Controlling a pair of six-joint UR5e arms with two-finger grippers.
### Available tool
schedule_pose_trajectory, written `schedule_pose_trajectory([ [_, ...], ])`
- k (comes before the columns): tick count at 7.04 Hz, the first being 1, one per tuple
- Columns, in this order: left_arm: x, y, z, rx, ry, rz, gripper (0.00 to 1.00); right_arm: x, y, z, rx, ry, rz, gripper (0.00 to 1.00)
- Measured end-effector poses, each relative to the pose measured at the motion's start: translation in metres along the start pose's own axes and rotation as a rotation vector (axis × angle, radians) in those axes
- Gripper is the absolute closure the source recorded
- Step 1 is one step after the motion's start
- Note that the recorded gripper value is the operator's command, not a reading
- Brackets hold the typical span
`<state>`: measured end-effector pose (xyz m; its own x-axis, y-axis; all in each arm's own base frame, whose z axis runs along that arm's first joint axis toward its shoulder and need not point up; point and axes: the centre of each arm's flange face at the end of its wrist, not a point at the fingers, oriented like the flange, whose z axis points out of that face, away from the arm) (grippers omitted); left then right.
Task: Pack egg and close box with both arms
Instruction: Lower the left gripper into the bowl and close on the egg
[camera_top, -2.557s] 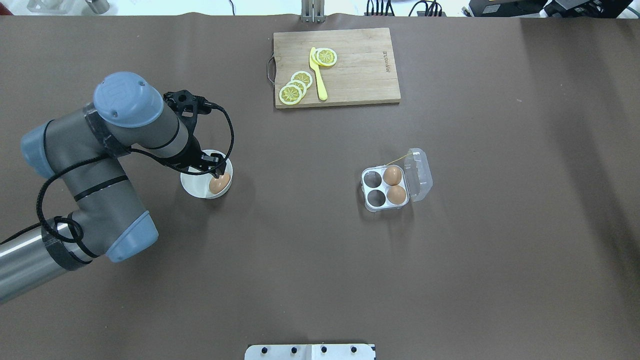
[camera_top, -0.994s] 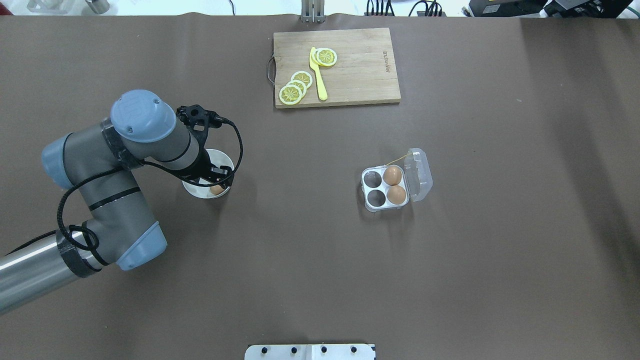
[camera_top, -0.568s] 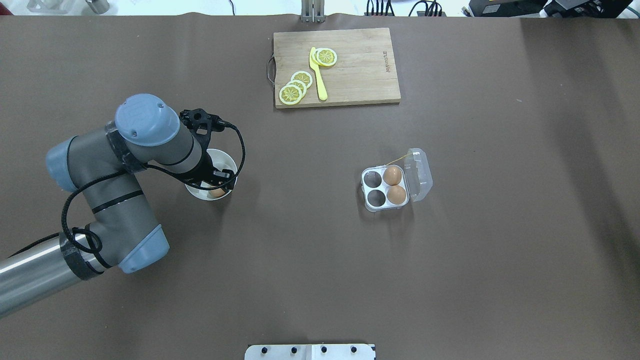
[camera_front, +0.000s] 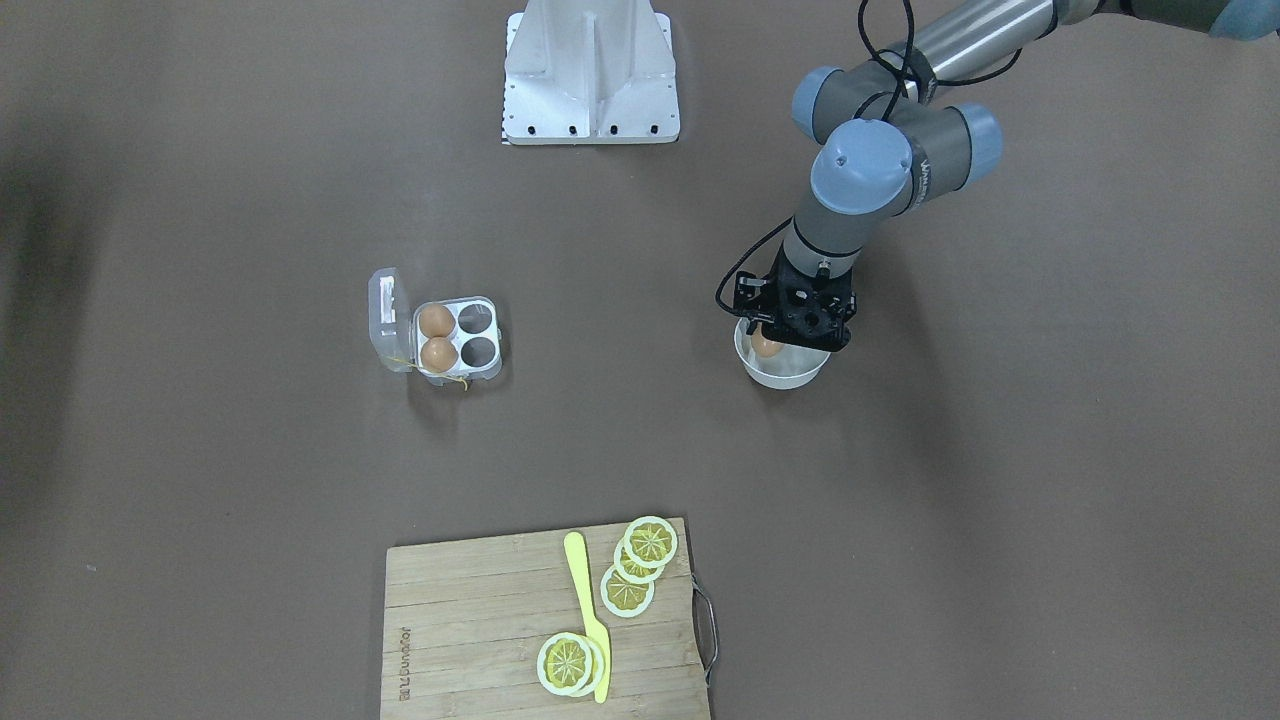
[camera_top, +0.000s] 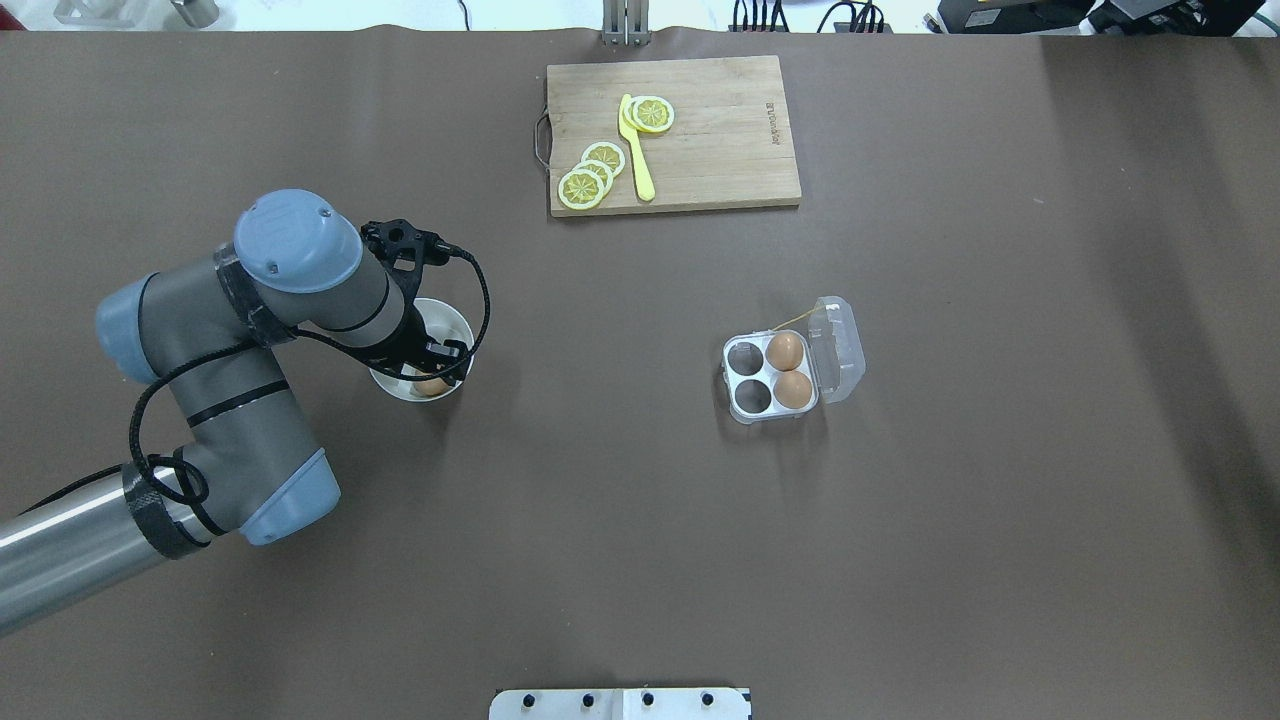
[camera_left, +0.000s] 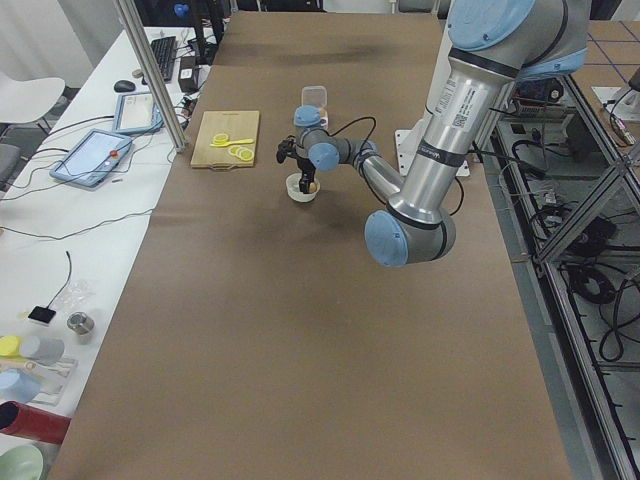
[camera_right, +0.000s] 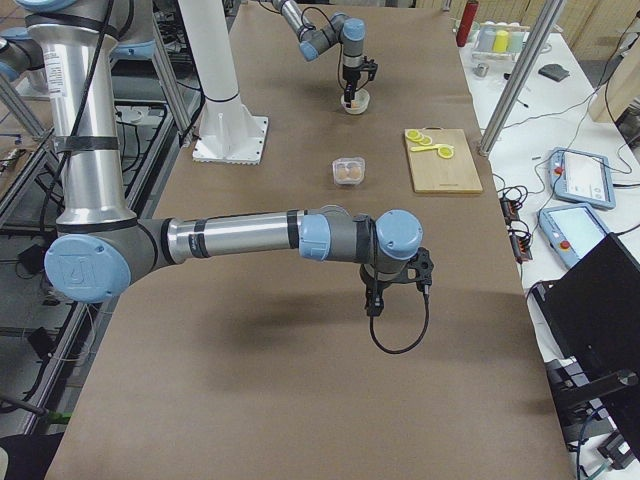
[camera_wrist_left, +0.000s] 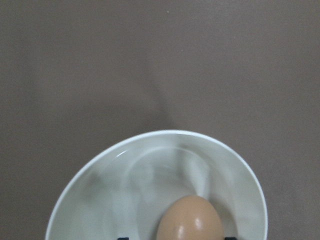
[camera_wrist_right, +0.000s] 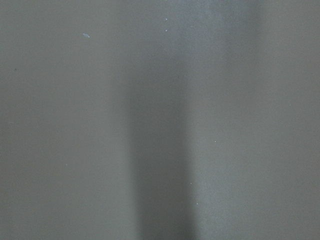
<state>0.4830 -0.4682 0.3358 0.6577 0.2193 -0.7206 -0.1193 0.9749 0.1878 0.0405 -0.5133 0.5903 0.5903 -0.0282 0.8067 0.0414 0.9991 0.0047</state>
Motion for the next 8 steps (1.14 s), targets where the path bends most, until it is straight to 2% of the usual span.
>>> schedule_pose_trajectory([
  [3, -0.0018, -0.0002, 0.0028, -0.004, -0.005, -0.001, 0.42, -0.0025, -0.0001, -0.0015, 0.004, -0.003, 0.017, 0.0],
  [8, -0.0023, -0.0008, 0.0045, -0.006, -0.007, -0.003, 0.4, -0.0029, -0.0001, -0.0027, 0.006, -0.003, 0.019, 0.0],
])
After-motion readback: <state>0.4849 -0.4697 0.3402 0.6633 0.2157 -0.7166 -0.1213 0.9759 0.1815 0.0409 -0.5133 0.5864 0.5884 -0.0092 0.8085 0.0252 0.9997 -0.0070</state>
